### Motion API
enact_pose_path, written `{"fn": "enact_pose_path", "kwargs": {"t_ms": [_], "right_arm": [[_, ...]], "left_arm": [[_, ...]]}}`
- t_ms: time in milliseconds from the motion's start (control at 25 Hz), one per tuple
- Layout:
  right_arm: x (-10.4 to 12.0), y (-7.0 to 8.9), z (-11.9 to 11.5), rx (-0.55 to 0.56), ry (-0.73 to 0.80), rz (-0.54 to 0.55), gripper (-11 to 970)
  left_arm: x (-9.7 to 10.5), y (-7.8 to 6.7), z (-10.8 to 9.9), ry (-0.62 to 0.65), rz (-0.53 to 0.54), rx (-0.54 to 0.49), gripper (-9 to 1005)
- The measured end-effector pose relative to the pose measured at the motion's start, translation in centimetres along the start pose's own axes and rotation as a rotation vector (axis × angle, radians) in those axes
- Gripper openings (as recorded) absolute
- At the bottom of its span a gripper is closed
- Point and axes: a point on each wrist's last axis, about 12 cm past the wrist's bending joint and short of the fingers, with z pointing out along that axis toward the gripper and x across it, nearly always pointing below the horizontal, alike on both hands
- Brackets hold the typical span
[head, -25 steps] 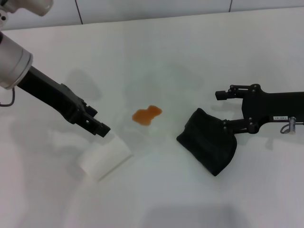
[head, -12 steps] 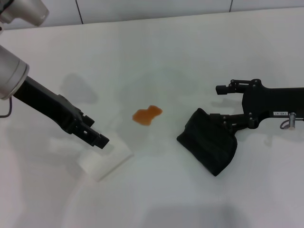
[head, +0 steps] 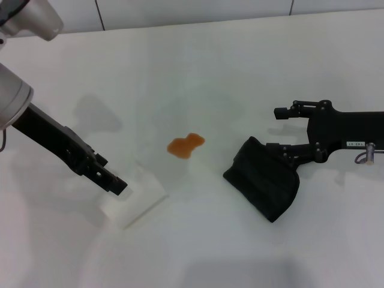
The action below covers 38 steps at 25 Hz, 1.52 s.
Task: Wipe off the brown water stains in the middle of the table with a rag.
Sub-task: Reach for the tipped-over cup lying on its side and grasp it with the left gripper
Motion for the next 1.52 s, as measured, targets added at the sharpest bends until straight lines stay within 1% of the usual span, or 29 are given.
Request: {"fn": "enact_pose_path", "kwargs": {"t_ms": [320,520,880,1520], "right_arm": [[0.0,0.0,0.0,0.002,-0.001,0.002,782],[0.1,0.1,0.0,0.002,-0.001,0.003,782],[0.1,0.1,0.0,0.002,-0.001,0.003,783],[0.3,0.2,-0.1,0.005,0.001,0.008,782]], "left_arm": [[0.3,0.1,0.6,0.012,-0.003,0.010,880],[0.9,0.3,1.1,0.016,-0.013,0.009,880],[1.1,0.6,1.5,0.009,-0.017,-0.003,879],[1.0,0.8,3.2,0.009,-0.006,0.003,878]]}}
